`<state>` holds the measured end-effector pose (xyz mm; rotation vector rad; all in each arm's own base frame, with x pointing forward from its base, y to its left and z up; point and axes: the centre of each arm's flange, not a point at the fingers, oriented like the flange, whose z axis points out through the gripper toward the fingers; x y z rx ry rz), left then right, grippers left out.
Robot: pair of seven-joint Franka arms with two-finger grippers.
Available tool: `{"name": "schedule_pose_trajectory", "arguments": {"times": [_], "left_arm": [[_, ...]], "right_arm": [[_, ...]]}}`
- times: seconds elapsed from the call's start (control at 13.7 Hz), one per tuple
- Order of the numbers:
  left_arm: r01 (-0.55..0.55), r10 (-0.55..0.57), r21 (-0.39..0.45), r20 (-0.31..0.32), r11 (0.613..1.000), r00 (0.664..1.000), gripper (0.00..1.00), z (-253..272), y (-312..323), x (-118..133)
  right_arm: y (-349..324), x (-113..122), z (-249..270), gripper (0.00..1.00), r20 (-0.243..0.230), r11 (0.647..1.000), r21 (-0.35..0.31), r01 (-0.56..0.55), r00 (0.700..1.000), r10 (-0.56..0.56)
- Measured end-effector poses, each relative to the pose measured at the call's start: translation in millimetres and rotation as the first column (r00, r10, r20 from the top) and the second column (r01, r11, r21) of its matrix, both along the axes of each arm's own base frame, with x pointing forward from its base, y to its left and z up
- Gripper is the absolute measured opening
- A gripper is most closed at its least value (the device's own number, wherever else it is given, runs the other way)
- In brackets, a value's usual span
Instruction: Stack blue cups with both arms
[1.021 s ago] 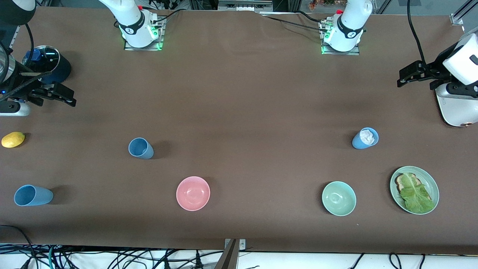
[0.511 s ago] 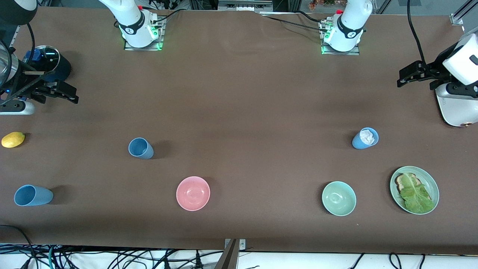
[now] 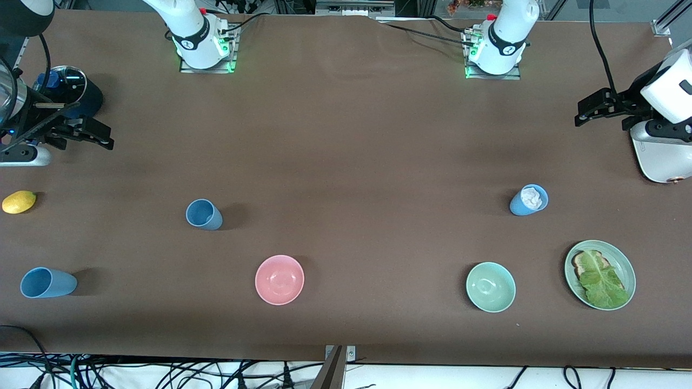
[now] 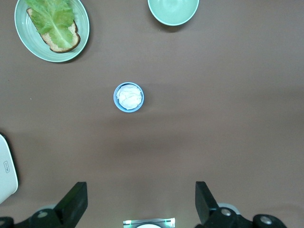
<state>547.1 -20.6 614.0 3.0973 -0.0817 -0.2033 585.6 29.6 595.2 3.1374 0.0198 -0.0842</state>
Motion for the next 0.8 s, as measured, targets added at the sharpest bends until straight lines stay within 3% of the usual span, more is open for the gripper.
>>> {"name": "schedule_pose_trajectory", "arguments": {"times": [0.8], "left_arm": [[0.0,0.0,0.0,-0.006,1.0,1.0,1.0,-3.2,0.1,1.6]], "right_arm": [[0.6,0.0,-0.3,1.0,-0.001,1.0,0.0,-0.001,1.0,0.001]]}}
